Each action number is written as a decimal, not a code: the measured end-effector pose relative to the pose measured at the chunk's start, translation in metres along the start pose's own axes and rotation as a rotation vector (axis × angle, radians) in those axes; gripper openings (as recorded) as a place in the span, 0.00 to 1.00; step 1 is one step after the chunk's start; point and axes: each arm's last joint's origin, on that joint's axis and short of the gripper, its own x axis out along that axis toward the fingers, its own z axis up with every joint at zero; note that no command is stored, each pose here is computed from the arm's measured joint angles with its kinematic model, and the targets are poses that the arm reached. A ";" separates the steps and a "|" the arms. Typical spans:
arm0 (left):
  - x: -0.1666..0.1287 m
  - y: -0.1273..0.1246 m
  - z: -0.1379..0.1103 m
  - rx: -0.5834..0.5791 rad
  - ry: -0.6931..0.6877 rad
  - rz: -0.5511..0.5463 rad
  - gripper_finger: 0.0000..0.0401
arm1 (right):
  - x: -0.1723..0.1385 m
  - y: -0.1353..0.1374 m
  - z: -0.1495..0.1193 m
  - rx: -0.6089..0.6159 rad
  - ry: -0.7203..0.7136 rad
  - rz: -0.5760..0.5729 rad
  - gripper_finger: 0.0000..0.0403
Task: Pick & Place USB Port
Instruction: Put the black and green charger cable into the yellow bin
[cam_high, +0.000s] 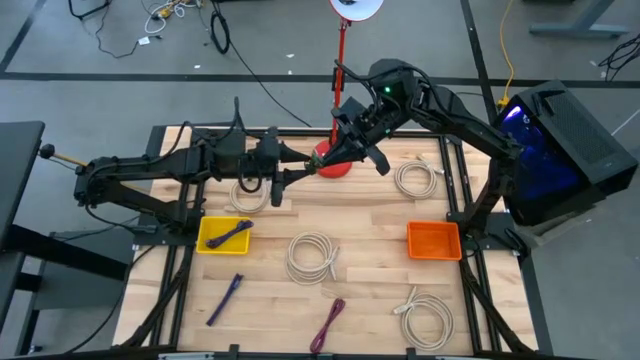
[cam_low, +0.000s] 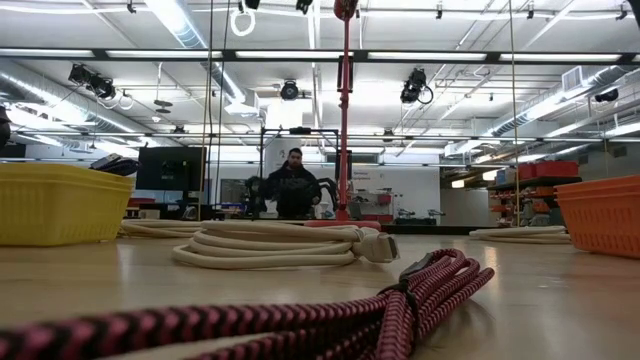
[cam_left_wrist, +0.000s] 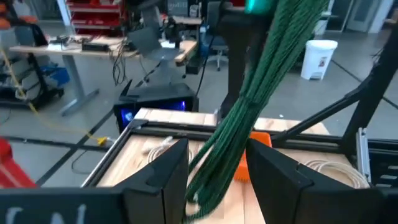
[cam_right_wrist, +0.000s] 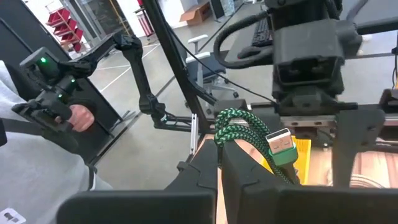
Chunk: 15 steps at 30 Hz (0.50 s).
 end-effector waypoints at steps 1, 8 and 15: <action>0.000 0.000 0.000 0.000 -0.004 -0.007 0.42 | 0.000 0.000 0.000 0.000 0.000 0.000 0.00; 0.000 -0.002 0.003 -0.022 -0.028 -0.084 0.42 | 0.000 0.000 0.001 -0.012 -0.011 -0.012 0.00; 0.000 -0.003 0.007 -0.027 -0.067 -0.096 0.39 | 0.000 0.000 0.002 -0.022 -0.020 -0.014 0.00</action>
